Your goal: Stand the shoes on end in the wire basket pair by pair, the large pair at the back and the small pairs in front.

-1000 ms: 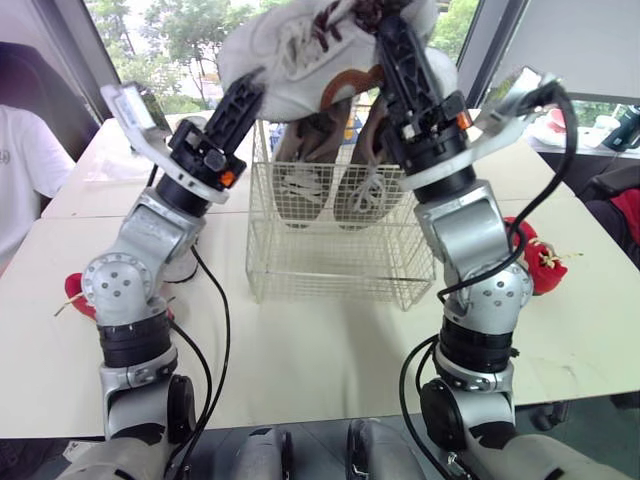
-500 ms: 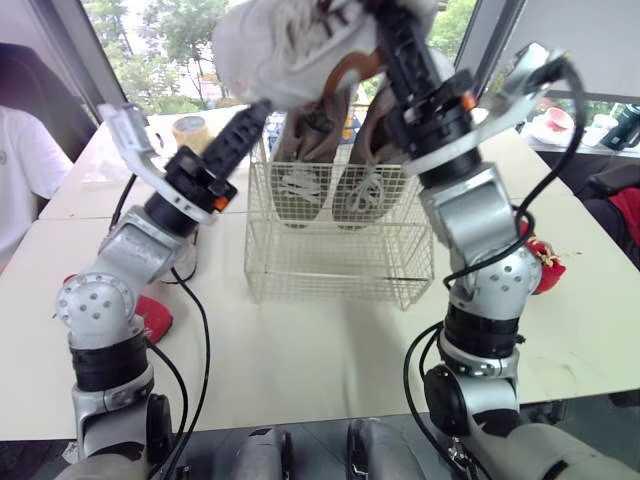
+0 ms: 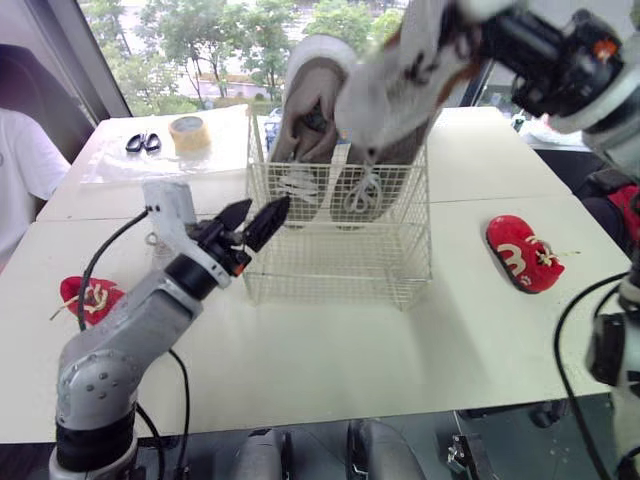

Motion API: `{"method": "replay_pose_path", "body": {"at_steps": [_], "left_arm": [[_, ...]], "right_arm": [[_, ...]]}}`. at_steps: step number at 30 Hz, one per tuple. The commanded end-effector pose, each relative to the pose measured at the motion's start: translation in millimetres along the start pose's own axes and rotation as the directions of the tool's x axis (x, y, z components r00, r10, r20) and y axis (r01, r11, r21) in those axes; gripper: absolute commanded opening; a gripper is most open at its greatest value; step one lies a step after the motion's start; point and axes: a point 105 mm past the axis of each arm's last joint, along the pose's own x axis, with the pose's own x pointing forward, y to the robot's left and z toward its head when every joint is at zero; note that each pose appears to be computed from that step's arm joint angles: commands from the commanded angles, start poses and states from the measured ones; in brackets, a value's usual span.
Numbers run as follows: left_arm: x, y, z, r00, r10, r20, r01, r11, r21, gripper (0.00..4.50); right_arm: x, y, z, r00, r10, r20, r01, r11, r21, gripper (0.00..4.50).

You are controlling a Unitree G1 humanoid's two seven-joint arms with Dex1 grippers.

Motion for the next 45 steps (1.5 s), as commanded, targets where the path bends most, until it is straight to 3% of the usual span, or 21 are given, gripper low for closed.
{"method": "replay_pose_path", "body": {"at_steps": [1,3,7,11,20,26,34,45], "left_arm": [[-13,-12,3,0.997,-0.068,-0.025,0.069,0.997,0.032,4.43],[-17,-13,-2,0.994,-0.089,-0.06,0.09,0.996,0.022,4.43],[-17,-13,0,0.992,-0.113,-0.06,0.114,0.994,0.003,4.43],[-15,-11,1,0.991,-0.122,-0.059,0.123,0.992,0.005,4.43],[-11,-9,3,0.987,-0.139,-0.075,0.141,0.99,0.02,4.43],[-5,-7,5,0.989,-0.139,-0.055,0.14,0.99,0.018,4.43],[-6,-4,3,0.989,-0.133,-0.07,0.134,0.991,0.019,4.5],[-12,4,10,0.983,-0.146,-0.115,0.15,0.988,0.027,4.5]], "right_arm": [[0,12,3,0.991,0.091,-0.096,-0.101,0.99,-0.104,0.52],[0,14,4,0.988,0.108,-0.112,-0.123,0.982,-0.141,0.52],[-2,11,-16,0.962,0.081,-0.262,-0.148,0.958,-0.247,0.52],[-3,7,-20,0.952,0.069,-0.299,-0.164,0.938,-0.305,0.52],[-15,0,-76,0.927,0.093,-0.364,-0.169,0.969,-0.183,0.52],[-16,-10,-88,0.933,0.066,-0.353,-0.129,0.979,-0.156,0.52],[-23,-19,-81,0.942,0.02,-0.335,-0.076,0.985,-0.156,4.46],[-42,5,-38,0.953,-0.036,-0.3,0.003,0.994,-0.11,4.46]]}}
